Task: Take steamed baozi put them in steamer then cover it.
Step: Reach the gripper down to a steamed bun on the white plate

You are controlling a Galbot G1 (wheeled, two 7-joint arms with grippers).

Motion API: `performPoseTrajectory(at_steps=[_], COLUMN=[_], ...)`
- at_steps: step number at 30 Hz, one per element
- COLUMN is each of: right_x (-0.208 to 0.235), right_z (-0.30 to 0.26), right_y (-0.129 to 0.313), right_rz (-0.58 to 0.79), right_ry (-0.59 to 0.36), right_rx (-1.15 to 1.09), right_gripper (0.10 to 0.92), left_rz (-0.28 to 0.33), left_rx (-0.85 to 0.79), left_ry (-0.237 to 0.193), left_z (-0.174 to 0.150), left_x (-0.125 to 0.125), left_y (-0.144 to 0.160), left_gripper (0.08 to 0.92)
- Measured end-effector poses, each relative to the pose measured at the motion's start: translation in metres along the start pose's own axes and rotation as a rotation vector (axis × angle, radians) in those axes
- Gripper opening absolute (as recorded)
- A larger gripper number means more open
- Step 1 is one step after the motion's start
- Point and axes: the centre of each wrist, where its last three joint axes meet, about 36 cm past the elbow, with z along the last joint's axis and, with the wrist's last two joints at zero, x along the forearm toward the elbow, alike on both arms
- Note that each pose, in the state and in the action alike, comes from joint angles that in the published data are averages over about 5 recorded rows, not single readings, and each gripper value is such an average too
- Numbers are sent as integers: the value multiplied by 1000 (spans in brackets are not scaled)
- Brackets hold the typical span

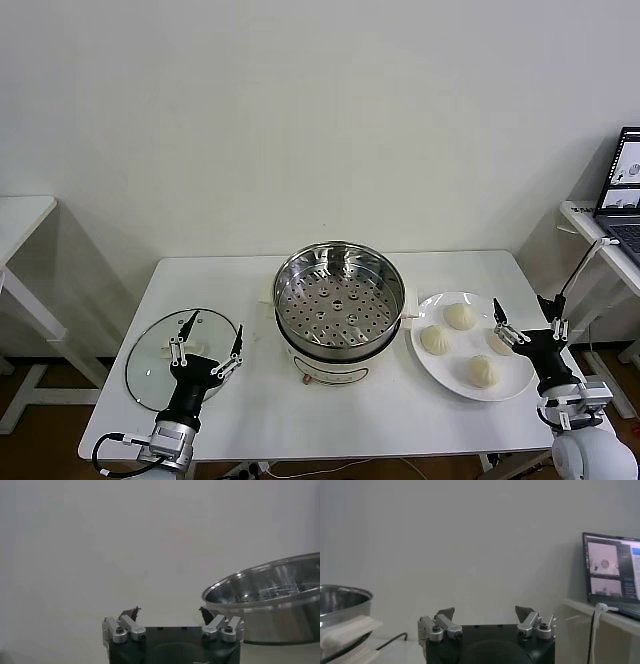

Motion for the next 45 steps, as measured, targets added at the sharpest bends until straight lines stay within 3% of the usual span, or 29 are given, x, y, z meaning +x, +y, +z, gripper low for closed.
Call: performPoseTrajectory(at_steps=[6, 12, 27, 36, 45], right_x=[-34, -80, -193, -242, -277], right_z=[-14, -44, -119, -121, -101], right_y=[-32, -68, -102, -89, -67], right_rz=[-112, -332, -914, -1067, -1129], right_ry=[44, 123, 447, 618, 710], right_rx=[224, 508, 955, 1025, 1027], right_gripper=[823, 823, 823, 823, 823], left_rz=[0, 4, -6, -18, -31], left_rx=[-4, -2, 3, 5, 3], left_ry=[-6, -20, -22, -17, -14], left_z=[-1, -5, -8, -6, -3], left_x=[-1, -3, -3, -5, -8], left_y=[1, 0, -1, 0, 3], left_gripper=[823, 823, 823, 823, 823])
